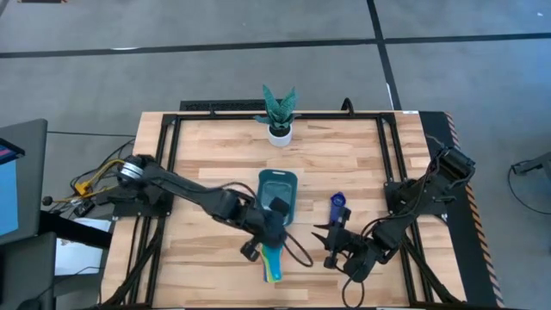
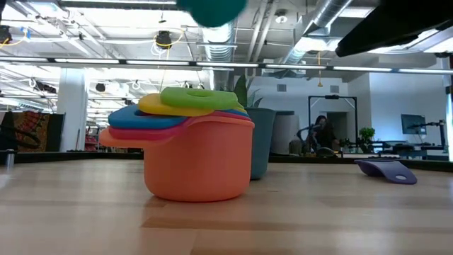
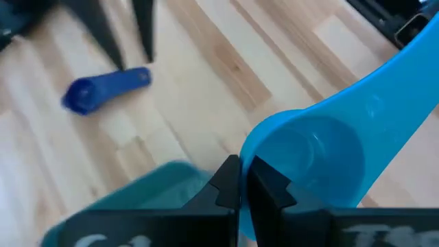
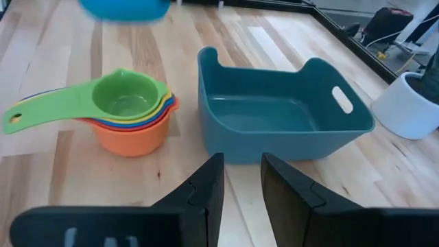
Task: Nest measuring cups in basket
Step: Stack the light blue measuring cup on top of the green measuring cup
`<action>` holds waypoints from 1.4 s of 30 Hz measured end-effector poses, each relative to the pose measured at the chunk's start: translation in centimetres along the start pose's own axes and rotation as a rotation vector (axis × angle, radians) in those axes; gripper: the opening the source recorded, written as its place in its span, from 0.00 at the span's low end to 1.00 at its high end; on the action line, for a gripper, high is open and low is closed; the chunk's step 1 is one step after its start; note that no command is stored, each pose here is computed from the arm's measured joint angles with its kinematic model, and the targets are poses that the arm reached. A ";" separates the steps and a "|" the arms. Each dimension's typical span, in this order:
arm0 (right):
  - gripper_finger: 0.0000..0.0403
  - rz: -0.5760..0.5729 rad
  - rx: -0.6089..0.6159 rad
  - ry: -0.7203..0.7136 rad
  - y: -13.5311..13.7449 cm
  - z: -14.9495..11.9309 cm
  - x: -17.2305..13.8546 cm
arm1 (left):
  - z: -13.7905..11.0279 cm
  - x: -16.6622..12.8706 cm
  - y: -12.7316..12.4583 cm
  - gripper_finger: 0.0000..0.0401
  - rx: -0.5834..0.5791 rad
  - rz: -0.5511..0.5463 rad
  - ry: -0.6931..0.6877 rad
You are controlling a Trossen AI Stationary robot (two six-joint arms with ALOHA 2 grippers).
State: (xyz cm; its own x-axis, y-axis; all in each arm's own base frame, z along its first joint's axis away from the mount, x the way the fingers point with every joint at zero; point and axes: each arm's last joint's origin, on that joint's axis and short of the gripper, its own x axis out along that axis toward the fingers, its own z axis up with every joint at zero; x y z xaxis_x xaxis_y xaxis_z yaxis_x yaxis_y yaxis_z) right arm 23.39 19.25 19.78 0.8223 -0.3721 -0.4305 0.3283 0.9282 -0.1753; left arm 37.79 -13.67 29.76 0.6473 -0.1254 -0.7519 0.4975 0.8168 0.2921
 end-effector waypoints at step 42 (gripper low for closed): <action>0.30 -0.050 0.048 0.019 -0.5 -0.5 0.1 | 0.3 4.3 -0.6 0.14 -0.373 -0.068 0.199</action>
State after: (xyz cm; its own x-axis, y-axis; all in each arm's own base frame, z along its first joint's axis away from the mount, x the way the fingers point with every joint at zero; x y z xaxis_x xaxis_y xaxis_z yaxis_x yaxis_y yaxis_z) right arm 23.06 18.73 19.44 0.7958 -0.4172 -0.4389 0.3905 0.9075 -0.1546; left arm 40.46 -14.93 26.53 0.4776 -0.1051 -0.8723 0.2686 0.9628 0.0310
